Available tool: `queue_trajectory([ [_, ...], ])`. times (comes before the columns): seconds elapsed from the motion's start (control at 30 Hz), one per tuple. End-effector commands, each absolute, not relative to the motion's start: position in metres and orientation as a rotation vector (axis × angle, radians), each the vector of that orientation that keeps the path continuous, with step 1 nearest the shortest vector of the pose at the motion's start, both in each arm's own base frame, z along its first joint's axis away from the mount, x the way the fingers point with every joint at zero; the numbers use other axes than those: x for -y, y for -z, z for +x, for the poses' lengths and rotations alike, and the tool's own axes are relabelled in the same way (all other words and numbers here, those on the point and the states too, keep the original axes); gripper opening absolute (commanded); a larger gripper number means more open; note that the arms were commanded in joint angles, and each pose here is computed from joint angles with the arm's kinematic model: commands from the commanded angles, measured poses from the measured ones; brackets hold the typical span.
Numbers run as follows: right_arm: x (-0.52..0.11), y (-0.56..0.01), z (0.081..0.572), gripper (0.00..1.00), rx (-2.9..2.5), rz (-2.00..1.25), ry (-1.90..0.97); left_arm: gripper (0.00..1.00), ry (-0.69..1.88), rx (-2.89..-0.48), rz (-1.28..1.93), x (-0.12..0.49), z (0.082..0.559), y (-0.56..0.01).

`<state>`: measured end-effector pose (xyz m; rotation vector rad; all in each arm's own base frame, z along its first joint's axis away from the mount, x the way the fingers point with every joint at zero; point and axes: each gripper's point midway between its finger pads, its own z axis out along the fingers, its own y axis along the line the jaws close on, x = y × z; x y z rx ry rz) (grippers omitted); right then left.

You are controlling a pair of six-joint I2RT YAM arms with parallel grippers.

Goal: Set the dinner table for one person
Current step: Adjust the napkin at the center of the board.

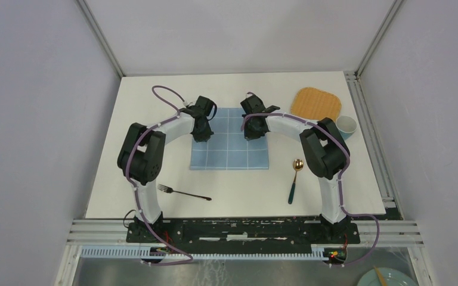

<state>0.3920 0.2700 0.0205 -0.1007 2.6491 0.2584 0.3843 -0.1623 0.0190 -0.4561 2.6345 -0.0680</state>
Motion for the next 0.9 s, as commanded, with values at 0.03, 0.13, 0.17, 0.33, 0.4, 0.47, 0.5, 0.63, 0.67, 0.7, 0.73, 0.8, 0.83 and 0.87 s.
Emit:
queue_trajectory([
  [0.03, -0.277, -0.029, 0.401, 0.0, -2.621, -0.09, -0.275, 0.02, 0.03, -2.624, -0.494, 0.16, 0.394, -0.008],
  [0.13, -0.278, -0.029, 0.401, 0.0, -2.62, -0.096, -0.273, 0.02, 0.035, -2.614, -0.497, 0.16, 0.395, -0.013],
  [0.17, -0.277, -0.029, 0.402, 0.0, -2.618, -0.095, -0.271, 0.02, 0.034, -2.611, -0.499, 0.159, 0.395, -0.015],
  [0.33, -0.276, -0.034, 0.404, 0.0, -2.601, -0.097, -0.267, 0.02, 0.035, -2.582, -0.509, 0.156, 0.394, -0.027],
  [0.4, -0.277, -0.035, 0.404, 0.0, -2.603, -0.101, -0.266, 0.02, 0.027, -2.585, -0.508, 0.155, 0.392, -0.027],
  [0.47, -0.276, -0.035, 0.404, 0.0, -2.6, -0.097, -0.263, 0.02, 0.026, -2.589, -0.508, 0.154, 0.389, -0.027],
  [0.5, -0.275, -0.035, 0.404, 0.0, -2.599, -0.094, -0.261, 0.02, 0.022, -2.593, -0.51, 0.153, 0.387, -0.025],
  [0.63, -0.275, -0.032, 0.404, 0.0, -2.609, -0.097, -0.252, 0.02, 0.022, -2.615, -0.514, 0.152, 0.376, -0.018],
  [0.67, -0.274, -0.031, 0.404, 0.0, -2.612, -0.1, -0.246, 0.02, 0.021, -2.619, -0.517, 0.152, 0.374, -0.016],
  [0.7, -0.274, -0.031, 0.404, 0.0, -2.614, -0.1, -0.242, 0.02, 0.025, -2.623, -0.516, 0.152, 0.372, -0.016],
  [0.73, -0.274, -0.031, 0.404, 0.0, -2.613, -0.097, -0.24, 0.02, 0.029, -2.624, -0.519, 0.153, 0.371, -0.016],
  [0.8, -0.274, -0.031, 0.404, 0.0, -2.614, -0.098, -0.236, 0.02, 0.036, -2.622, -0.519, 0.154, 0.37, -0.018],
  [0.83, -0.274, -0.031, 0.405, 0.0, -2.616, -0.098, -0.234, 0.02, 0.037, -2.62, -0.52, 0.154, 0.369, -0.018],
  [0.87, -0.274, -0.031, 0.405, 0.0, -2.617, -0.098, -0.233, 0.02, 0.039, -2.618, -0.522, 0.153, 0.369, -0.019],
])
